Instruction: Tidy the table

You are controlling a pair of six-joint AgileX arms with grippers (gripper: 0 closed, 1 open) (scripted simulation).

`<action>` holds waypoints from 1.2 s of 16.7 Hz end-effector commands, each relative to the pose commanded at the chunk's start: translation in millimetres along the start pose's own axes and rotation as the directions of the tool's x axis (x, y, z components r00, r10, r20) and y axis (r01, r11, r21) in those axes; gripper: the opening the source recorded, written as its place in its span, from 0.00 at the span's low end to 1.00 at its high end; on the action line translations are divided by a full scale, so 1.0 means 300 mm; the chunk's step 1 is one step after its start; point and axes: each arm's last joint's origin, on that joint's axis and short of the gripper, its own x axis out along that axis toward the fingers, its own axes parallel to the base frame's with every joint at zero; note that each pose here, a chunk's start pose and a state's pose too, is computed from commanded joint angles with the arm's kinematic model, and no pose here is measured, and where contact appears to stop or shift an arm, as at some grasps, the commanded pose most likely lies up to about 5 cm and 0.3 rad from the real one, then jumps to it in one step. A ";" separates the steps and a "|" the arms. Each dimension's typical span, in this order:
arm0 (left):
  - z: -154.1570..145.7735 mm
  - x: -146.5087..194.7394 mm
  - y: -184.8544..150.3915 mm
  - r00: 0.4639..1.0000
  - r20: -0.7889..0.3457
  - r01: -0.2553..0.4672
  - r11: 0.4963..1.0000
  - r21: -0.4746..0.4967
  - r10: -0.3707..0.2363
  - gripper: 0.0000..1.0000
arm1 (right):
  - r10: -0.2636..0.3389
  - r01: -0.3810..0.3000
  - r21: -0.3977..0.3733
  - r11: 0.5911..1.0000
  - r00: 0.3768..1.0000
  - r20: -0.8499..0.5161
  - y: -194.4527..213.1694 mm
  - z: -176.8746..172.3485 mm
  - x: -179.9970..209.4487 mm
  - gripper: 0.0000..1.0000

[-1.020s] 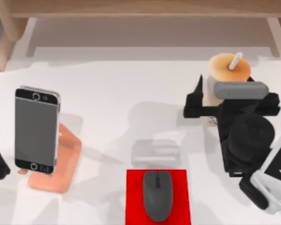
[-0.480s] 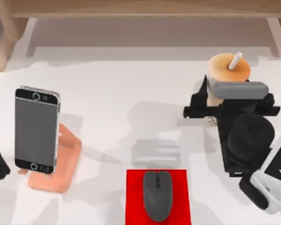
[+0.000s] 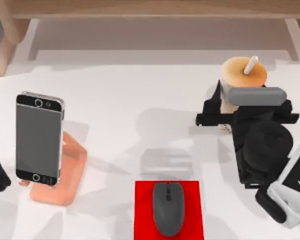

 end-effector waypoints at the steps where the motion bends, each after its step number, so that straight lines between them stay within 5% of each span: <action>1: 0.000 0.000 0.000 1.000 0.000 0.000 1.000 0.000 0.000 1.00 | 0.000 0.000 0.000 1.000 1.000 0.000 0.000 0.000 0.000 0.00; 20: 0.000 0.000 0.000 1.000 0.000 0.000 1.000 0.000 0.000 1.00 | 0.021 -0.024 0.035 0.999 0.997 0.073 0.043 0.103 0.026 0.00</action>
